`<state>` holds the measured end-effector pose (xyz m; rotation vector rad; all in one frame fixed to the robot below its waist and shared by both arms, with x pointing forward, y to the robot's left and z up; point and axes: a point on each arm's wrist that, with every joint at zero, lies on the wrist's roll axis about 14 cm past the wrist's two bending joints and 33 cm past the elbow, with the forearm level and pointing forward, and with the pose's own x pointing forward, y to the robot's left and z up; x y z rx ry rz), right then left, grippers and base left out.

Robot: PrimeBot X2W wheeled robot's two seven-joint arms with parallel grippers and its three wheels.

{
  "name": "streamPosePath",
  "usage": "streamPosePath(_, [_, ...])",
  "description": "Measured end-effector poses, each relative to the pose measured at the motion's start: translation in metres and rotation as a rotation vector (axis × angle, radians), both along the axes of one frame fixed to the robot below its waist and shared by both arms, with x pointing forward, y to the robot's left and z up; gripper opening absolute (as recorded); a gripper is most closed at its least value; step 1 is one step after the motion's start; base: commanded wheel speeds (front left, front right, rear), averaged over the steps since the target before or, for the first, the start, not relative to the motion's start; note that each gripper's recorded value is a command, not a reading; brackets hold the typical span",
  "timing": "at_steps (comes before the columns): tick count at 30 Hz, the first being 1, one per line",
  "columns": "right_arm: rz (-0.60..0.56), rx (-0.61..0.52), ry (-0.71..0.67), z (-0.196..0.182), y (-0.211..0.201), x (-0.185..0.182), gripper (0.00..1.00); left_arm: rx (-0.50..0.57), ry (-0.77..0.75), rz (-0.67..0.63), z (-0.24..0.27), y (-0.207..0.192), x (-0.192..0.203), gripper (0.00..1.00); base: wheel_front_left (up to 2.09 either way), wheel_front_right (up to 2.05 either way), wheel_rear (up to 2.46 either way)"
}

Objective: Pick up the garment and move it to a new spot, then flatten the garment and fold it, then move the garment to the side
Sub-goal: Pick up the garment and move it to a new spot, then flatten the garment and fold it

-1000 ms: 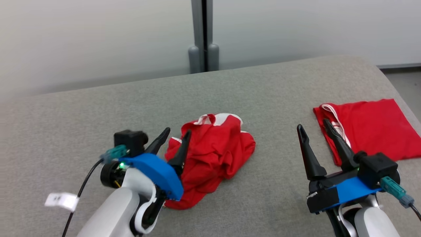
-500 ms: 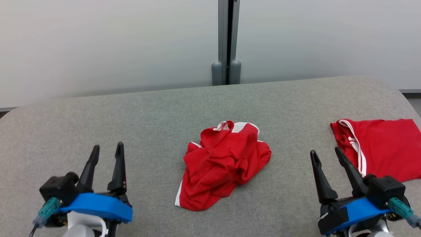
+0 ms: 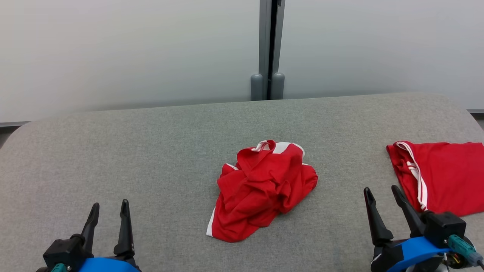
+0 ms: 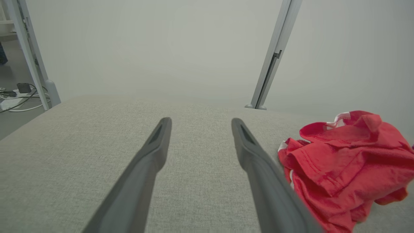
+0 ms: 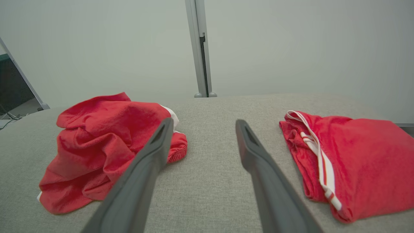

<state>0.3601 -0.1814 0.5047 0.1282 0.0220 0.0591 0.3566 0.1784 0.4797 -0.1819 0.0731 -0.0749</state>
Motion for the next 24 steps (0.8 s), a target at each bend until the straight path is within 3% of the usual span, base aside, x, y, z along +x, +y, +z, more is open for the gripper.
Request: streamPosePath(24, [0.03,0.011,0.024,-0.007,0.01,0.004,1.0,-0.008,0.035,0.018,-0.008,0.004,-0.004,1.0,0.0,0.0,0.0])
